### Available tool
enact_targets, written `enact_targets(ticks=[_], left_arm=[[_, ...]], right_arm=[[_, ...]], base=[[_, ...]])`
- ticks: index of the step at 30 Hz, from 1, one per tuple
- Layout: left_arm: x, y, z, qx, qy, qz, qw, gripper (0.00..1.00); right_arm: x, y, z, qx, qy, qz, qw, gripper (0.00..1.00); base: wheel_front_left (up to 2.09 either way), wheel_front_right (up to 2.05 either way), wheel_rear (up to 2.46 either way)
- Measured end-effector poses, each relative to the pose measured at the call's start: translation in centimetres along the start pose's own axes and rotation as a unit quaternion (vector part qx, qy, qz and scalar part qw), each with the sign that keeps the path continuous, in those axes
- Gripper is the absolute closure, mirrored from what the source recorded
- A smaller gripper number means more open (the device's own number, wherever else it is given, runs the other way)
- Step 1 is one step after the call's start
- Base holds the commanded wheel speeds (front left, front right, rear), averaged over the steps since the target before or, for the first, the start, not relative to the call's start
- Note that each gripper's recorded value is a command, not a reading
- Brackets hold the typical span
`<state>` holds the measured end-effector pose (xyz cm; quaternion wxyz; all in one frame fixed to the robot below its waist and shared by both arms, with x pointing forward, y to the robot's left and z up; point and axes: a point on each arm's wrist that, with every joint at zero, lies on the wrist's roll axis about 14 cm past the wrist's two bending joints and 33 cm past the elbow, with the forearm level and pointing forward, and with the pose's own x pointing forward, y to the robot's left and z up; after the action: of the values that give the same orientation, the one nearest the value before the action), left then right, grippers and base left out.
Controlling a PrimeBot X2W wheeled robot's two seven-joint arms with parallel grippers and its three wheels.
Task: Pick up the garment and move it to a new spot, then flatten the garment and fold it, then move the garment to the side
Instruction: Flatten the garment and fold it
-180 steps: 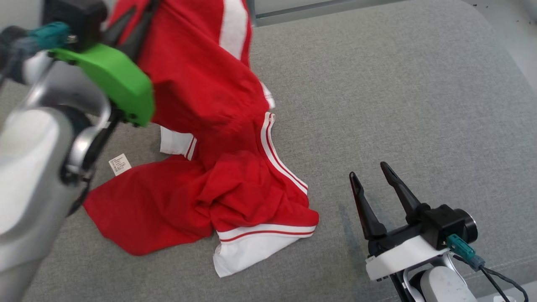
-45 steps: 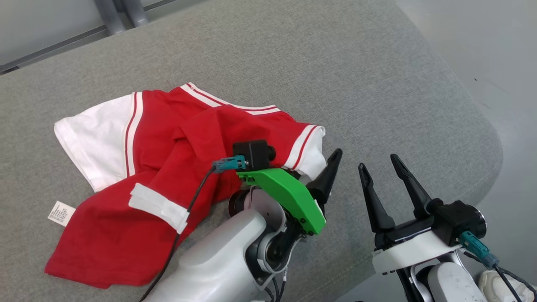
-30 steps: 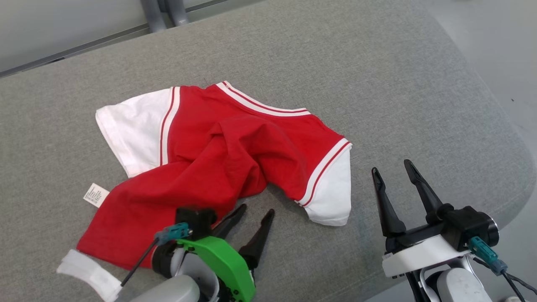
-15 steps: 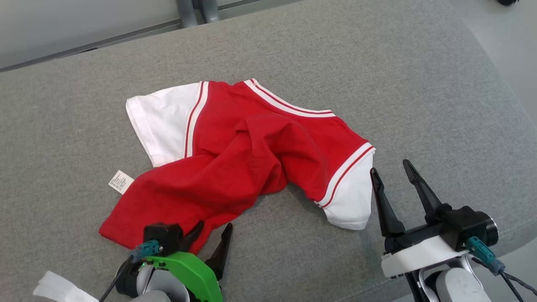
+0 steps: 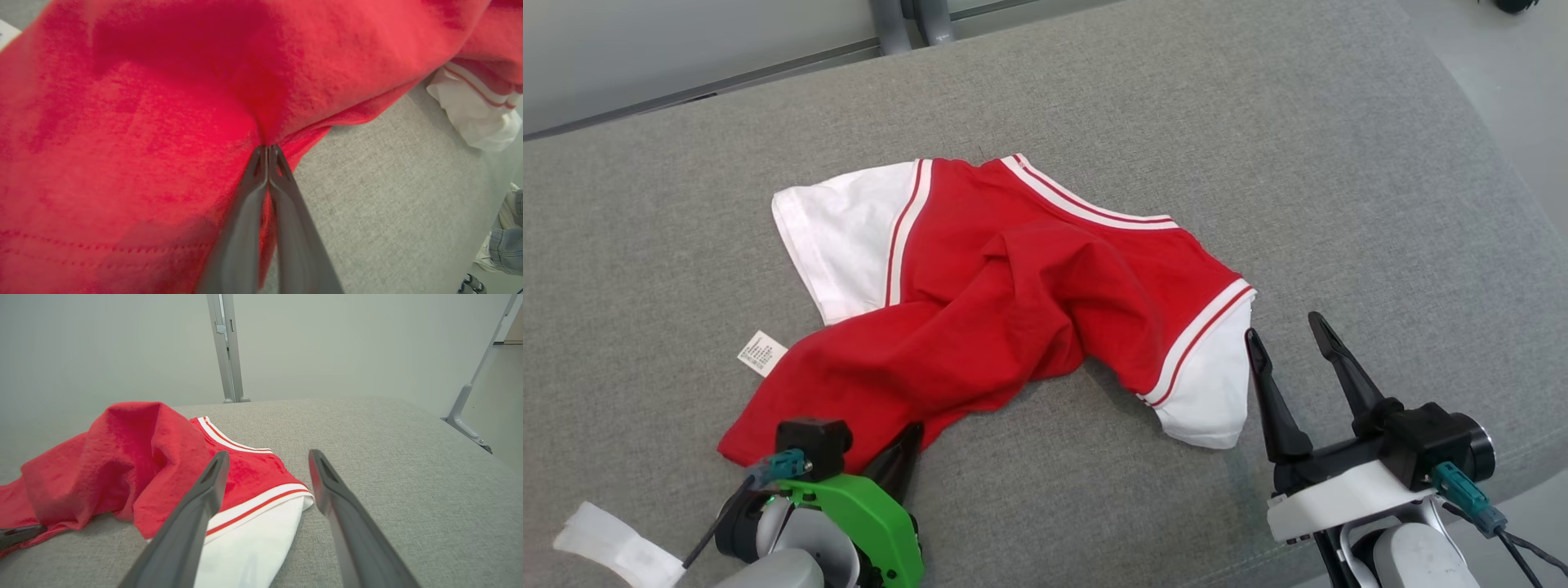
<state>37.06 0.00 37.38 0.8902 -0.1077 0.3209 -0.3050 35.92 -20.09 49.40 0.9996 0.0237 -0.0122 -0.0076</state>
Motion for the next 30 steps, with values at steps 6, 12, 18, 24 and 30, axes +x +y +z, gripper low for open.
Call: enact_targets(ticks=[6,12,18,24,30], left_arm=[[-2.8,-1.4,3.4,0.022,-0.010,-0.042,0.999,1.00],[-7.5,-2.9,10.7,0.107,-0.045,-0.081,0.990,1.00],[-10.2,-5.6,15.4,0.129,-0.045,-0.132,0.982,1.00],[-8.2,-0.8,17.3,0.115,0.039,-0.082,0.989,1.00],[-4.3,5.0,16.2,0.115,0.122,-0.022,0.986,1.00]], right_arm=[[-0.3,0.2,-0.2,0.006,0.003,0.002,1.000,0.00],[0.0,1.0,-0.1,0.015,0.000,0.014,1.000,0.00],[-0.1,0.9,-0.1,0.023,-0.001,0.011,1.000,0.00],[0.2,0.4,0.1,0.032,-0.004,0.002,0.999,0.00],[0.5,-0.4,-0.1,0.032,-0.001,-0.011,0.999,0.00]], base=[[0.00,0.00,0.00],[0.00,0.00,0.00],[0.00,0.00,0.00],[0.00,0.00,0.00],[0.00,0.00,0.00]])
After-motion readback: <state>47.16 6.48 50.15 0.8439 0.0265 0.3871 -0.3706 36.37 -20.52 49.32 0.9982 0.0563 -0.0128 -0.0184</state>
